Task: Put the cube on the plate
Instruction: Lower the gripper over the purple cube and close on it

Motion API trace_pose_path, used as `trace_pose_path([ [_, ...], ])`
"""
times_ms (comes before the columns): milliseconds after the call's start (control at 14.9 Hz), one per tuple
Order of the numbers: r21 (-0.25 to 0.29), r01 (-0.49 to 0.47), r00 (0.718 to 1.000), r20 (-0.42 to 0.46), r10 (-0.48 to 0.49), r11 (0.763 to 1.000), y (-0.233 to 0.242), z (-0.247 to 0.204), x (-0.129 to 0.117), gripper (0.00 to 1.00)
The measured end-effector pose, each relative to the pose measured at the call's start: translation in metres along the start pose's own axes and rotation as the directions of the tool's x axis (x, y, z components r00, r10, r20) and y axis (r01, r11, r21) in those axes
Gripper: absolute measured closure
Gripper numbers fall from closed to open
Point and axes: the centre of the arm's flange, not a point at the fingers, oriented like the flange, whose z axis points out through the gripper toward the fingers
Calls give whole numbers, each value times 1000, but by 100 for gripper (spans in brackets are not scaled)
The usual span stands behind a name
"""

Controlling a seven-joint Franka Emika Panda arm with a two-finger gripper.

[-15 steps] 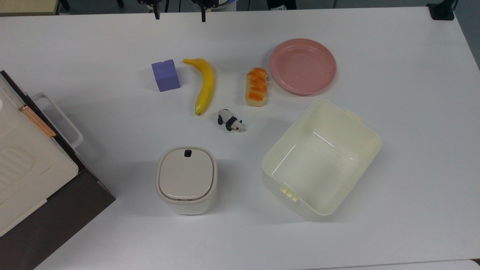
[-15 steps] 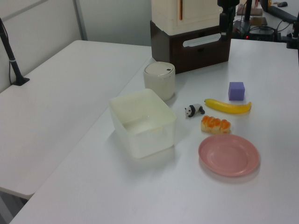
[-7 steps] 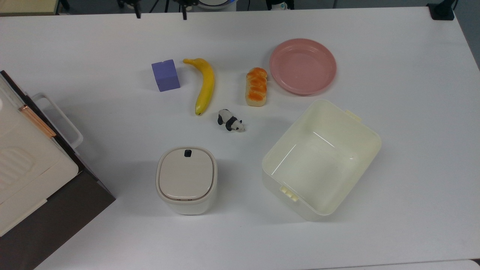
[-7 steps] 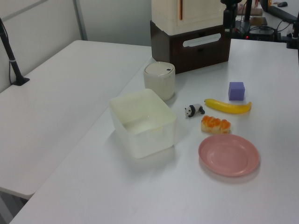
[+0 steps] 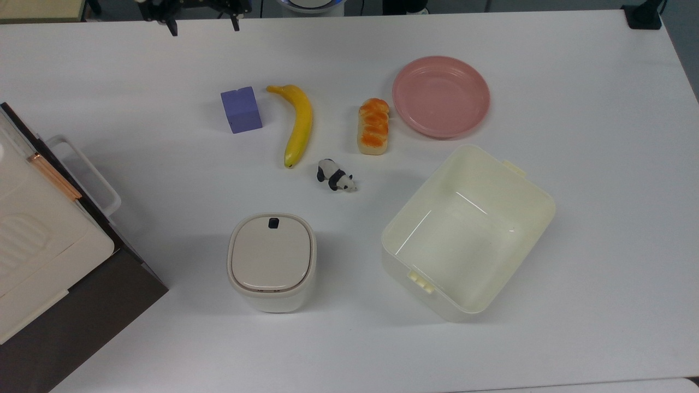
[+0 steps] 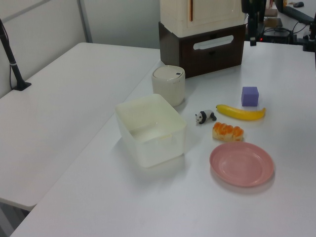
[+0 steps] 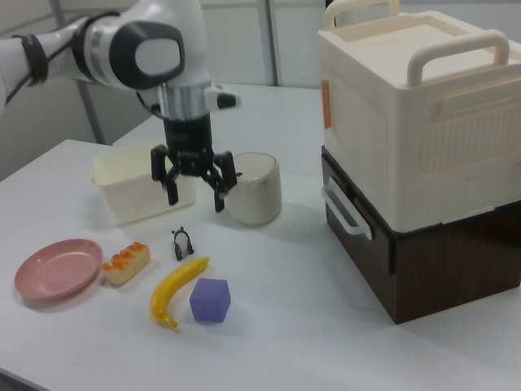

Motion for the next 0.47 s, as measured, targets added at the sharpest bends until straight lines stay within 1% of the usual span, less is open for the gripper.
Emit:
trace_pose_path([
  [67,11,25,999,27,-26,1000,1,16,-1,0],
  [202,25,43,997,67,-45,999,0,43,0,0],
  [470,33,57,993,102,-61,998,-1,97,12,0],
])
